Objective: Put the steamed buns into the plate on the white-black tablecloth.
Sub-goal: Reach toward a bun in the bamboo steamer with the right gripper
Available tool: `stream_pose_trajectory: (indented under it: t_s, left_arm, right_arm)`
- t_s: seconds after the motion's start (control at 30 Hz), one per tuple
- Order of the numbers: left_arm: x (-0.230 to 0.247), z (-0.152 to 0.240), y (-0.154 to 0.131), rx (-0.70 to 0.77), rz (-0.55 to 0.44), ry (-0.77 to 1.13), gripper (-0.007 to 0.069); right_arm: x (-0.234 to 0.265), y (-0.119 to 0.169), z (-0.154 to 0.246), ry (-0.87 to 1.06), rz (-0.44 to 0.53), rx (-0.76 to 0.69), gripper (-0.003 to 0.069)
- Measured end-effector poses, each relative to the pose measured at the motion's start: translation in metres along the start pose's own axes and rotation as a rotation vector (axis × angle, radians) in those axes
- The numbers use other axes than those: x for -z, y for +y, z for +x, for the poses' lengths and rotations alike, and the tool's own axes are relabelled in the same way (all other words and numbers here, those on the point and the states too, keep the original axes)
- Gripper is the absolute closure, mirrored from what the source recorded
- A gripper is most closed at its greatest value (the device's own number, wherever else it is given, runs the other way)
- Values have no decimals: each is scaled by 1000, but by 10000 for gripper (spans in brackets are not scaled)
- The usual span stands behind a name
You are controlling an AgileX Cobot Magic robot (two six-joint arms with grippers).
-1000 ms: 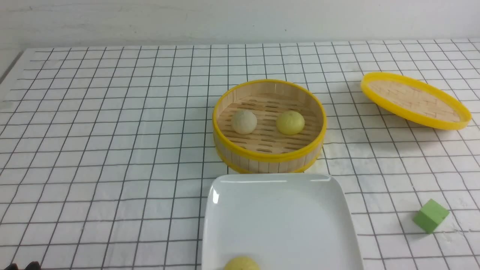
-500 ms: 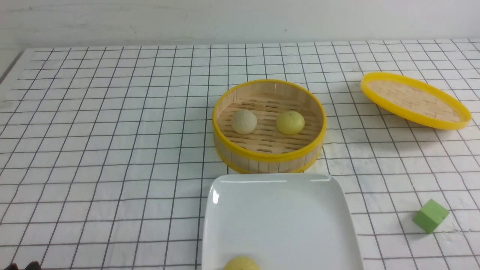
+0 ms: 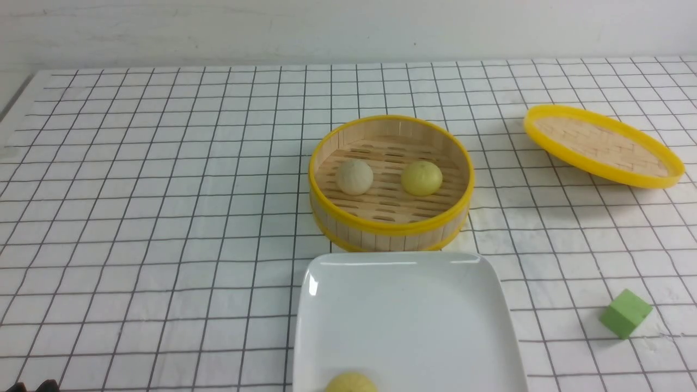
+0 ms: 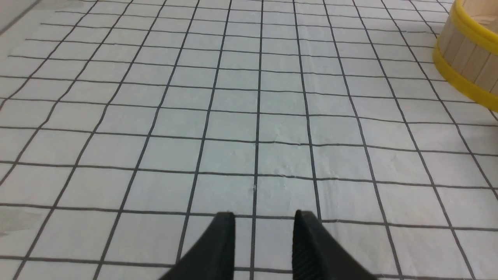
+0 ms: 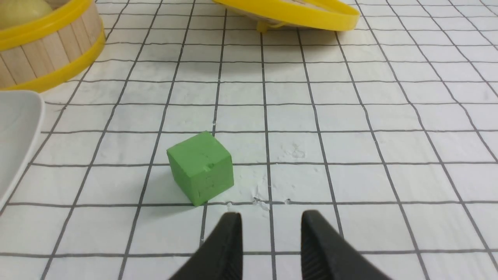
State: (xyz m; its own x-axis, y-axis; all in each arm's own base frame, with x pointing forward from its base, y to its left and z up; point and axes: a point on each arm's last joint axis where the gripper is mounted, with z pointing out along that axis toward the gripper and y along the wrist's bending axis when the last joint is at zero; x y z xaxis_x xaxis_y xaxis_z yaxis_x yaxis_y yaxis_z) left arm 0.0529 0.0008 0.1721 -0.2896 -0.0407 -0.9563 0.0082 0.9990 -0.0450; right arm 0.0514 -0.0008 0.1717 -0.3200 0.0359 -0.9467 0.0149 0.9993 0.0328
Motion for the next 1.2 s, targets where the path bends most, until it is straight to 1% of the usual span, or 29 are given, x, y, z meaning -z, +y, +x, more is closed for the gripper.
stream_pose_trajectory:
  t_s: [0.17,0.2,0.23,0.27,0.3,0.33,0.37,0.4,0.47,0.53,0.6,0.73,0.8,0.87,0.9,0.97,1.0,1.03,1.07,1.1,1.13,1.2]
  left_arm:
    - [0,0,0,9,2,0,384]
    - [0,0,-1,62,11,2,384]
    - [0,0,-2,120,22,5,384]
    - [0,0,-2,138,25,6,384]
    - [0,0,-6,333,65,17,384]
    - [0,0,-8,441,86,26,384]
    - [1,0,-11,609,116,42,384]
    - [1,0,-12,650,121,45,384]
    - [1,0,-17,951,172,86,384]
    - [2,0,-19,1082,193,106,384]
    - [2,-2,-20,1169,204,110,384]
    - [2,-5,-19,1199,217,76,389]
    - [2,-6,-19,1200,227,65,407]
    - [8,-19,-22,1168,268,52,461]
    - [10,-24,-22,1160,279,44,472]
    - [30,-61,-24,983,346,-71,554]
    - [39,-77,-25,878,357,-119,592]
    - [48,-92,-26,811,365,-152,607]
    - [52,-106,-27,737,360,-152,619]
    - [53,-116,-29,672,348,-120,623]
    - [52,-122,-30,625,336,-72,623]
    - [42,-129,-34,556,304,98,623]
  right_arm:
    - [0,0,0,-1,0,0,419]
    - [0,0,0,-3,-3,-10,419]
    - [0,1,0,-5,-42,-32,419]
    - [0,1,-1,-6,-14,-50,419]
    - [0,5,0,-2,-56,-228,419]
    - [0,7,-1,1,-80,-318,419]
    - [0,11,0,13,-118,-482,419]
    - [0,11,-1,14,-124,-496,419]
    - [1,17,-1,41,-191,-767,419]
    - [1,19,-2,53,-221,-881,419]
    - [2,21,-4,57,-247,-962,419]
    - [2,20,-7,23,-258,-1001,419]
    - [2,20,-9,2,-261,-1017,419]
    - [2,18,-12,-35,-265,-1025,419]
    - [3,18,-14,-44,-267,-1016,419]
    - [10,18,-29,-100,-285,-939,421]
    - [16,18,-43,-145,-293,-868,431]
    - [21,19,-54,-170,-297,-804,449]
    - [24,19,-63,-178,-281,-726,478]
    - [26,20,-71,-158,-276,-664,509]
    - [27,22,-82,-114,-264,-584,564]
    - [26,26,-91,29,-254,-494,636]
